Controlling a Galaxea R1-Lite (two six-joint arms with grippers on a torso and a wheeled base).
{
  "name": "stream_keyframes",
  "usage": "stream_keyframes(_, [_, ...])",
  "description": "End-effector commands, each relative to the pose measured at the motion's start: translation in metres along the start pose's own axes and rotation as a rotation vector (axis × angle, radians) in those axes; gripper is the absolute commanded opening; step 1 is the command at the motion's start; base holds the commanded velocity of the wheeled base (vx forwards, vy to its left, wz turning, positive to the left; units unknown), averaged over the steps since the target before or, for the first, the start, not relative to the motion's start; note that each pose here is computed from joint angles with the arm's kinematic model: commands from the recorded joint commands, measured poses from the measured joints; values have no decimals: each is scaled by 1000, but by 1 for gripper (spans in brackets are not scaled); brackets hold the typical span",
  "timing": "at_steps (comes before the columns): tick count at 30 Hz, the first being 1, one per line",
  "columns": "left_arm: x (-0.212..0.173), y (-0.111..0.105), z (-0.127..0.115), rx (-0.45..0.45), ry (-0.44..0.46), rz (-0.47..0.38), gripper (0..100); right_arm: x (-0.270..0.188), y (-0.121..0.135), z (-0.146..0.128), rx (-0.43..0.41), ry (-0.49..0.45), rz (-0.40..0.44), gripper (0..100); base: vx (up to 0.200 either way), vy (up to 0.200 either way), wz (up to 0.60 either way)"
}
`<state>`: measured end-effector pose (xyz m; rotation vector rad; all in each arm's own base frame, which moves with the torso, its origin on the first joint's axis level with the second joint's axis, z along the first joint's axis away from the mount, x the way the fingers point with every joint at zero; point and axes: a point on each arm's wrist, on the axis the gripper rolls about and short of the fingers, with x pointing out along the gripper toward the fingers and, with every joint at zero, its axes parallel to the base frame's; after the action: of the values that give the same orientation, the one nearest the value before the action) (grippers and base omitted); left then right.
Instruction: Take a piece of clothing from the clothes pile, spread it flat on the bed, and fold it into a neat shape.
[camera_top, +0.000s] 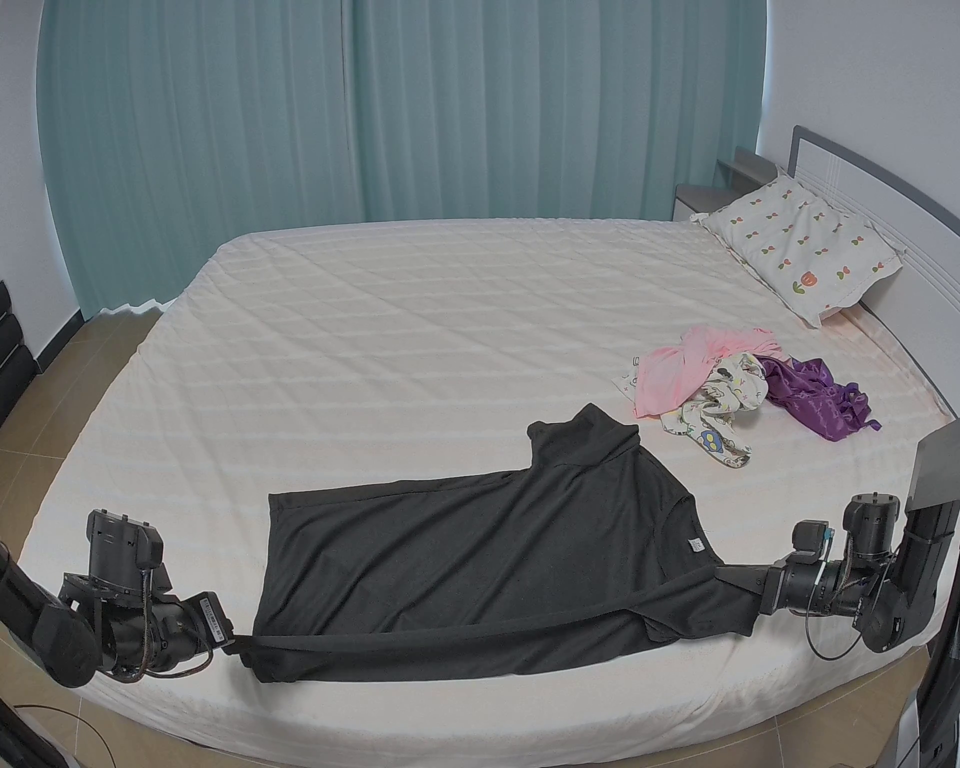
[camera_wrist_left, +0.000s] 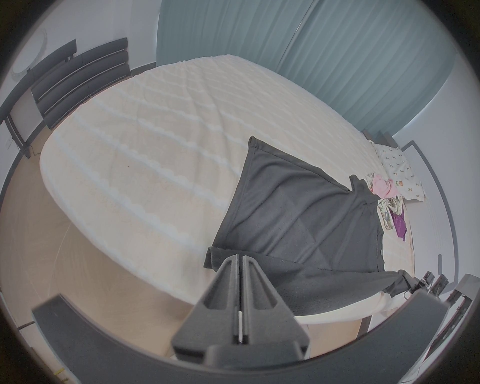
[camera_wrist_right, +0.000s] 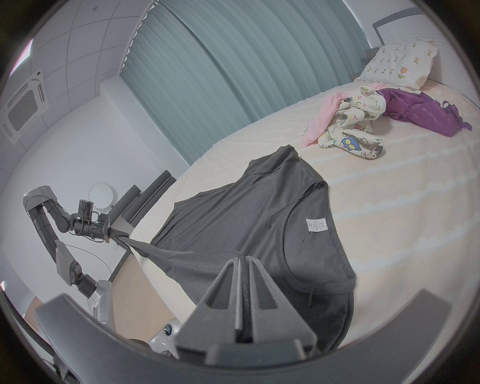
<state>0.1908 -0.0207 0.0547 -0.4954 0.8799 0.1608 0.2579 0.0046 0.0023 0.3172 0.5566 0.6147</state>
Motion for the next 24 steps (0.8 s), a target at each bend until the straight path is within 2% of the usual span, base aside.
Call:
stream_keyframes(1, [-21, 0, -1, 6, -24, -24, 0, -12, 5, -12, 26, 21, 10, 0, 0, 0, 0])
stream_keyframes(6, [-23, 4, -12, 20, 70, 28, 0, -15, 7, -17, 18, 20, 18, 0, 0, 0, 0])
stream_keyframes(12, [-22, 6, -17, 24, 109, 50, 0, -18, 11, -19, 12, 29, 52, 0, 0, 0, 0])
stream_keyframes(15, [-22, 7, -20, 44, 157, 79, 0, -19, 11, -19, 11, 30, 54, 0, 0, 0, 0])
stream_keyframes(19, [-17, 3, -14, 56, 156, 73, 0, -16, 8, -17, 7, 24, 53, 0, 0, 0, 0])
stream_keyframes(24, [0, -3, 3, 29, 148, 96, 0, -6, 1, -11, -9, -3, 54, 0, 0, 0, 0])
